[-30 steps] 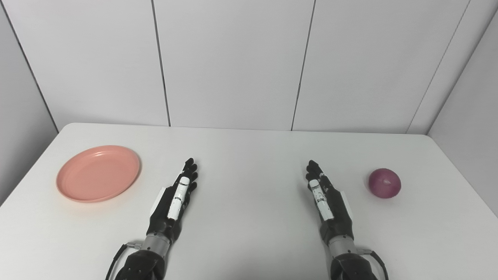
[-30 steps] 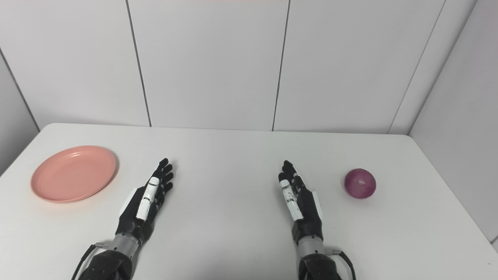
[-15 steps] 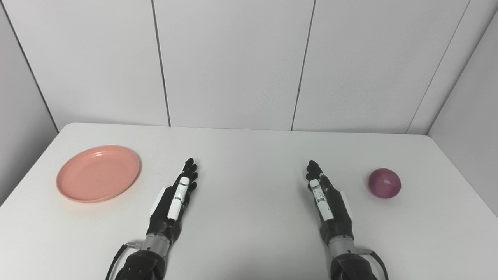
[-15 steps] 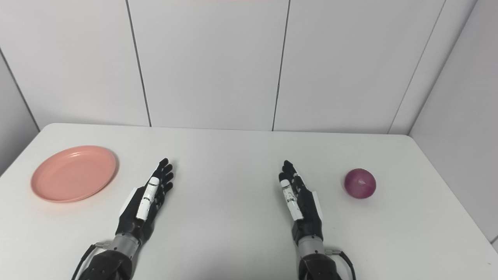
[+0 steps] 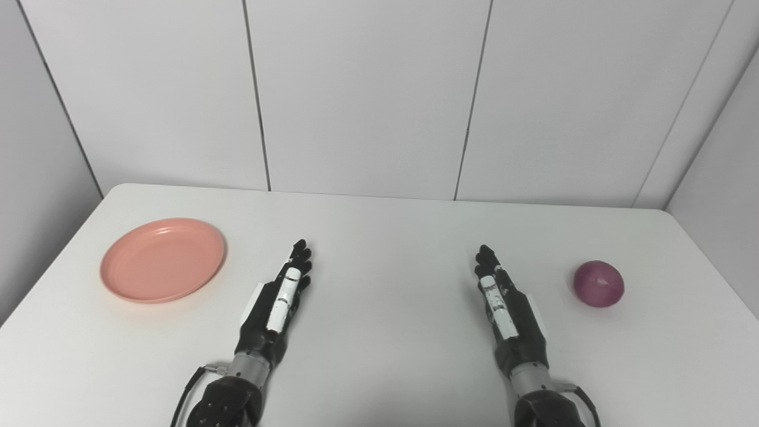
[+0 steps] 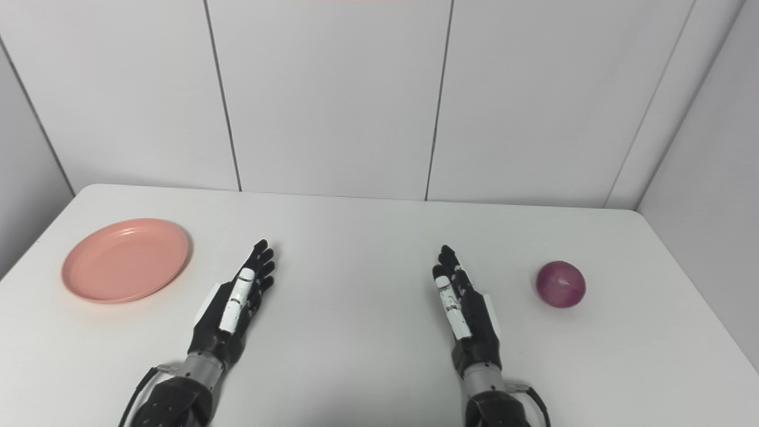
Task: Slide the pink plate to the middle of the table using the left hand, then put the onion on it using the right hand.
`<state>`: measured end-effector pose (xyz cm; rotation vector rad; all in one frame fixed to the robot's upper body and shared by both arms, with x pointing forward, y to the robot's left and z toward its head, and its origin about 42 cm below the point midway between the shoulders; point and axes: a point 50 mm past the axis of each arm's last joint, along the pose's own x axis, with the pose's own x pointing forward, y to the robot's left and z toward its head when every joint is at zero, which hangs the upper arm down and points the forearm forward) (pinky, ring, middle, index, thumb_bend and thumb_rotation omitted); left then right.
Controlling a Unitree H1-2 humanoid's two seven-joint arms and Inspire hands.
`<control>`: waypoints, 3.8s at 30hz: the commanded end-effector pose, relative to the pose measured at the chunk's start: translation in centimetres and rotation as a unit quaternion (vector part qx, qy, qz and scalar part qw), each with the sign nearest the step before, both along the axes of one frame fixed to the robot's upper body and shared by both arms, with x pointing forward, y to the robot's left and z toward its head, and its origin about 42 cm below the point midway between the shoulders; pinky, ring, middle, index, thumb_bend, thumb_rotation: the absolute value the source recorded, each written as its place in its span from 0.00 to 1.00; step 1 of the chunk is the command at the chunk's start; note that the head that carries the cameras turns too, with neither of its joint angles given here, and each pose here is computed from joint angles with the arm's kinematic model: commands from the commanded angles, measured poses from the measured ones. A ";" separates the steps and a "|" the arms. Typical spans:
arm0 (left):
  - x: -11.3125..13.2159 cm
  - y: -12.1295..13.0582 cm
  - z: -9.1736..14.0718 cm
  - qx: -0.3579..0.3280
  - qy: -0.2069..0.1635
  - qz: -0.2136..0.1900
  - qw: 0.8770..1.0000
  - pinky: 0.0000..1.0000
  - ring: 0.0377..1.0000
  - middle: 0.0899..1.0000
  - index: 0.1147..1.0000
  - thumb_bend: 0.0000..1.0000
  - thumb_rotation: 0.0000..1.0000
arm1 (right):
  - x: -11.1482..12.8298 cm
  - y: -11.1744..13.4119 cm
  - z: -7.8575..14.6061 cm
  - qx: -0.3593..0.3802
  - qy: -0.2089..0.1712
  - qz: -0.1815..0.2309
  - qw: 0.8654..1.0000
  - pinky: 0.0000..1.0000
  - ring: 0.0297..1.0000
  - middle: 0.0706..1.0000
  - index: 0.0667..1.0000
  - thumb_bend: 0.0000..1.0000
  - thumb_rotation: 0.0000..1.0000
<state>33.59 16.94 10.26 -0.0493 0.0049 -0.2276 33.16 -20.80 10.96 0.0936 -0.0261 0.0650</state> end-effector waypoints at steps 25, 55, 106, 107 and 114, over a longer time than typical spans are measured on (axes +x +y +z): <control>0.3 -4.5 -2.0 0.019 -0.007 -0.004 1.000 1.00 1.00 1.00 1.00 0.50 1.00 | 0.9 -5.8 -3.1 0.011 -0.038 -0.009 0.999 0.95 0.91 0.91 0.92 0.54 0.72; 2.1 -3.3 3.5 0.009 -0.050 0.014 0.999 1.00 1.00 1.00 1.00 0.52 1.00 | 0.9 -7.3 -4.4 0.015 -0.022 0.002 1.000 1.00 0.94 0.94 0.95 0.51 0.75; 5.1 8.8 11.8 0.089 -0.181 0.115 0.973 0.96 0.96 0.96 0.94 0.55 1.00 | 0.4 -8.7 -3.7 0.026 0.048 0.012 0.998 1.00 1.00 1.00 0.97 0.64 0.79; 5.1 9.1 12.0 0.090 -0.182 0.118 0.972 0.96 0.96 0.96 0.94 0.55 1.00 | 0.4 -8.7 -3.7 0.025 0.047 0.012 0.999 1.00 1.00 1.00 0.98 0.63 0.81; 5.9 12.4 13.1 0.097 -0.188 0.148 0.966 0.94 0.94 0.94 0.91 0.54 1.00 | 0.4 -8.4 -3.9 0.025 0.049 0.011 0.998 1.00 1.00 1.00 0.99 0.61 0.81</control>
